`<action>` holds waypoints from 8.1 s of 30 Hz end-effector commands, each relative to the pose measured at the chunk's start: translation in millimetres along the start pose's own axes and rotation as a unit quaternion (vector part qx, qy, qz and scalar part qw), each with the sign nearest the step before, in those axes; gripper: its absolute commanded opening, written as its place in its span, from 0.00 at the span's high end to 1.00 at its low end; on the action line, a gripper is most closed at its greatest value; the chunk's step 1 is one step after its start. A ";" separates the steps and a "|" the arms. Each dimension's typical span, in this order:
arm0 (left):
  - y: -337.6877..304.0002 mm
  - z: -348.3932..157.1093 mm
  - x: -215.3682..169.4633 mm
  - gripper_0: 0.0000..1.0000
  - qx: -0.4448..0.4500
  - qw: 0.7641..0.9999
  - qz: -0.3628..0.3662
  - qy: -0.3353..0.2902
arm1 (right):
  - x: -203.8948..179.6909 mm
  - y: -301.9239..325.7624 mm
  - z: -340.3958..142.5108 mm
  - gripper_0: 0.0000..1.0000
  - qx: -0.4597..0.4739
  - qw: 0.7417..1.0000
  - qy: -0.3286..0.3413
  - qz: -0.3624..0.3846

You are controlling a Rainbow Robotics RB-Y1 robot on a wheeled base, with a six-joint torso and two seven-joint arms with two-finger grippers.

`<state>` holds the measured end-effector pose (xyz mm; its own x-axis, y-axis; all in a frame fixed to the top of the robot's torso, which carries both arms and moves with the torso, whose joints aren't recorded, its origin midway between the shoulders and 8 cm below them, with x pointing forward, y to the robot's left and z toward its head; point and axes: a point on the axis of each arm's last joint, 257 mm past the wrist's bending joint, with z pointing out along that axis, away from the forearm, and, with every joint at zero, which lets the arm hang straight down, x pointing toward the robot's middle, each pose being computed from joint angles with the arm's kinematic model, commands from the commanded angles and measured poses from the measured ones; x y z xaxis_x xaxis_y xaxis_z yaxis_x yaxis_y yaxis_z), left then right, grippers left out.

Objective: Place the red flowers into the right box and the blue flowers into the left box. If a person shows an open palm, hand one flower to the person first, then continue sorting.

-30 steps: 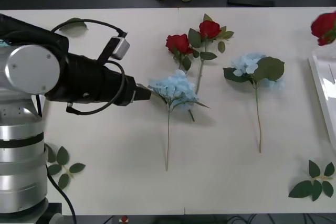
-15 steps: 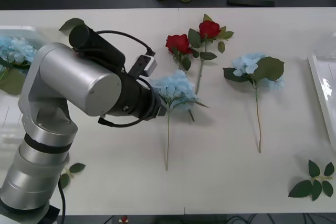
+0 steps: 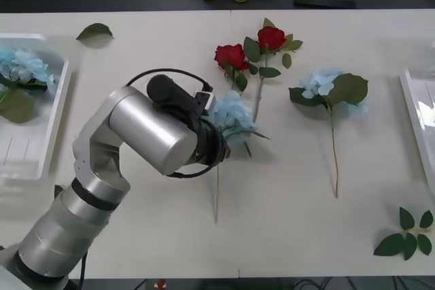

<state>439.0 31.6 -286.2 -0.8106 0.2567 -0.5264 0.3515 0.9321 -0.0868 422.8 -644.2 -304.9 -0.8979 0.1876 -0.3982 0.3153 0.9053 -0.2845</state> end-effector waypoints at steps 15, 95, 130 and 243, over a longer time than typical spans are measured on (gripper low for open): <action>-6.5 34.7 -13.9 0.00 -0.043 0.999 0.008 -0.018 | -39.4 -5.3 -15.9 0.07 -0.004 0.998 -0.054 -0.029; 432.7 -260.6 52.4 1.00 -0.448 0.869 -0.208 -0.007 | -8.8 386.0 -84.6 1.00 -0.258 0.963 -0.068 0.030; 540.0 -205.1 68.9 1.00 -0.512 0.850 -0.126 -0.023 | -52.5 309.4 -275.7 1.00 -0.284 0.956 -0.056 -0.037; 539.9 -217.7 48.3 1.00 -0.521 0.843 -0.127 -0.036 | -177.9 432.0 -514.1 0.00 -0.459 0.863 -0.213 -0.008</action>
<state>470.5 598.6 -214.3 -0.7927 0.0148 -0.6095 -0.4262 0.7014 0.5713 582.5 -76.0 80.8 -0.5982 0.1883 -0.7789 -0.2752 0.8646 0.4204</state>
